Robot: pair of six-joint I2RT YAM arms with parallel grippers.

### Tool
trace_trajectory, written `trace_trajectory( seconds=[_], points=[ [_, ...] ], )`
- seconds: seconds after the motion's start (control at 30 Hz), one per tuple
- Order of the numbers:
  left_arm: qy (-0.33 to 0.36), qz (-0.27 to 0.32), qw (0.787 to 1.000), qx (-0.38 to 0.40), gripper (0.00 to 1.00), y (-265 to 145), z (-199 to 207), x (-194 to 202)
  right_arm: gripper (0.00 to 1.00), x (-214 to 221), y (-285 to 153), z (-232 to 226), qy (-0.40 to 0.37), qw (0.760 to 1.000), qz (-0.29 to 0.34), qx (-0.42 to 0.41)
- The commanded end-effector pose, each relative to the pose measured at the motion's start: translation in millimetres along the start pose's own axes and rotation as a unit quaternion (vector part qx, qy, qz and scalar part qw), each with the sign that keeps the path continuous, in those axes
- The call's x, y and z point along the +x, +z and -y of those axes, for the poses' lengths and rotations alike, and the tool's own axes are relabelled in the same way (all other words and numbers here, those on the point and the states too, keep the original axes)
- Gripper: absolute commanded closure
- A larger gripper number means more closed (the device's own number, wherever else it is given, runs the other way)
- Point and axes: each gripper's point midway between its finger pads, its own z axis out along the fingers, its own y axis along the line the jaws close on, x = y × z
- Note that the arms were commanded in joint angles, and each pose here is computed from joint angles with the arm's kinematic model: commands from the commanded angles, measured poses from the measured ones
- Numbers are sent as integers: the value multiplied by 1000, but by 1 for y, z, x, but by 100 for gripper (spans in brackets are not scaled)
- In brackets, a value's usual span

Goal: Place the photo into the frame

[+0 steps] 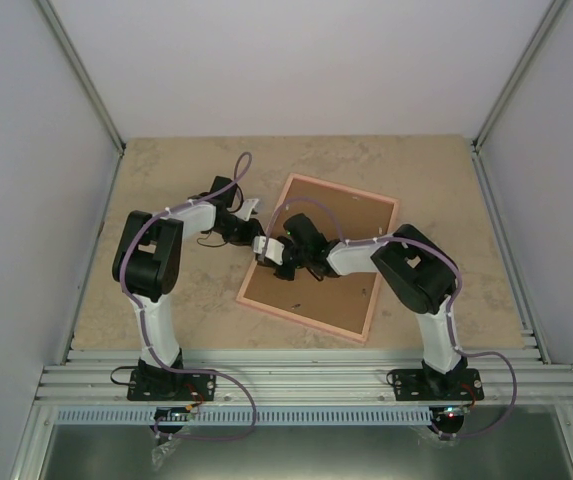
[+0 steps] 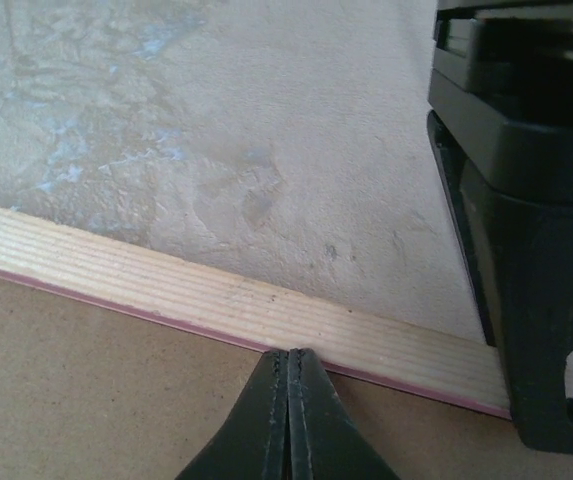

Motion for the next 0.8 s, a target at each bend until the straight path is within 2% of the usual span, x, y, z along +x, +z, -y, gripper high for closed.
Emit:
trace_trajectory(
  seconds=[0.0, 0.33, 0.37, 0.47, 0.53, 0.63, 0.77],
  points=[
    [-32, -91, 995, -30, 100, 29, -20, 58, 99, 91, 6, -20, 63, 989, -137, 9],
    [-34, -88, 995, -33, 100, 29, -20, 57, 99, 57, -9, 0, 91, 991, -93, 44],
    [-34, -87, 995, -33, 100, 29, -20, 56, 98, 49, -13, -1, 90, 992, -78, 31],
    [-33, -80, 996, -33, 100, 27, -19, 53, 73, 21, -31, -5, 83, 996, -32, -11],
    [-32, -75, 996, -31, 100, 25, -17, 51, 65, 4, -49, 0, 79, 997, -10, -25],
    [-28, -65, 997, -26, 100, 21, -12, 47, 62, -1, -67, 18, 75, 997, -1, -17],
    [-27, -53, 998, -16, 100, 15, -5, 44, 62, 29, -77, 51, 108, 994, -32, 7]
  ],
)
